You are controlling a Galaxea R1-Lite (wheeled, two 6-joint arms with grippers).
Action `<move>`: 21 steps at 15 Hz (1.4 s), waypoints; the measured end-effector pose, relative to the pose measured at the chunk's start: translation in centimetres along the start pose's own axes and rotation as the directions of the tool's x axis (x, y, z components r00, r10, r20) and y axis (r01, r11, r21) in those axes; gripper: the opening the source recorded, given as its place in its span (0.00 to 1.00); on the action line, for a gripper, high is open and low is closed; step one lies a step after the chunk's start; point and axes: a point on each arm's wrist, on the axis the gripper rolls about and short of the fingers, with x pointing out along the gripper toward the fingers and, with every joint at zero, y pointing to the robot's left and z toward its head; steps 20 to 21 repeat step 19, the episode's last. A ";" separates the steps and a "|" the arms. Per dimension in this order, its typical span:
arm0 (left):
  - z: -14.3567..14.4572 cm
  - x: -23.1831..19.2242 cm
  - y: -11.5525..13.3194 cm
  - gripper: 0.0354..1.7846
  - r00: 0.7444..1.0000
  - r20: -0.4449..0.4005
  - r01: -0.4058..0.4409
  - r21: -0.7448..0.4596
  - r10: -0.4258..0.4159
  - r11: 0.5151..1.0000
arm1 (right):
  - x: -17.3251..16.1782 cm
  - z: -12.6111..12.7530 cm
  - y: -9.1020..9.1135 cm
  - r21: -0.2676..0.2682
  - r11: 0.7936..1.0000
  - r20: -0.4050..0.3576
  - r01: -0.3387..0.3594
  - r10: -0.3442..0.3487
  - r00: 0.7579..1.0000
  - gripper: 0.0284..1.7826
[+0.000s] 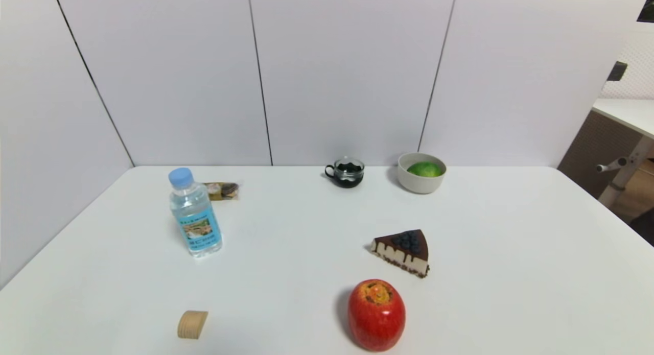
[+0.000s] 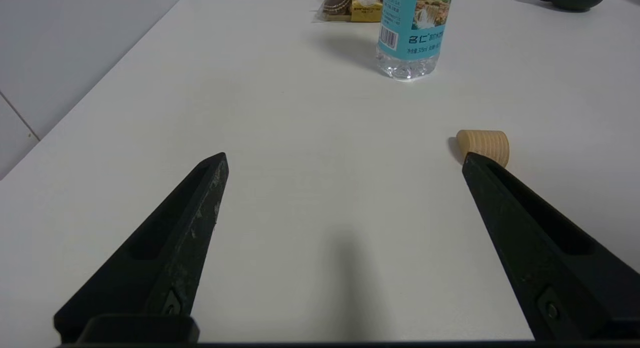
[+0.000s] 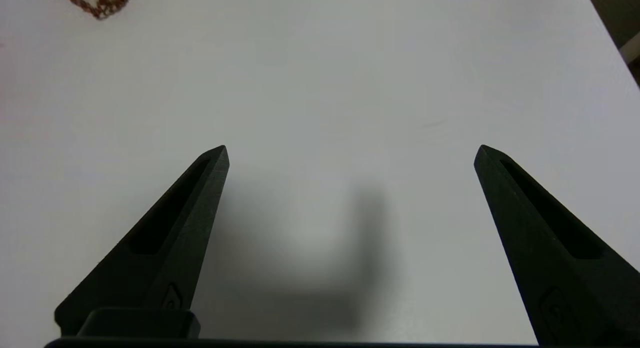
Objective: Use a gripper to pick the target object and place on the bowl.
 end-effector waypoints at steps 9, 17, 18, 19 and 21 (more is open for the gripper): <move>0.0 0.0 0.0 0.94 1.000 0.000 0.000 0.000 0.000 1.000 | -0.9 -3.3 0.4 0.032 0.999 0.273 -0.009 0.000 0.962 0.95; 0.0 0.0 0.0 0.94 1.000 0.000 0.000 0.000 0.000 1.000 | -1.2 -3.5 0.4 0.057 0.998 0.319 -0.021 0.002 0.948 0.95; 0.0 0.0 0.0 0.94 1.000 0.000 0.000 0.000 0.000 1.000 | -1.2 -3.6 0.4 0.058 0.998 0.317 -0.019 -0.001 0.948 0.95; 0.0 0.0 0.0 0.94 1.000 0.000 0.000 0.000 0.000 1.000 | -1.2 -3.6 0.4 0.058 0.998 0.317 -0.017 -0.002 0.949 0.95; 0.0 0.0 0.0 0.94 1.000 0.000 0.000 0.000 0.000 1.000 | -1.2 -3.6 0.4 0.058 0.998 0.317 -0.017 -0.002 0.949 0.95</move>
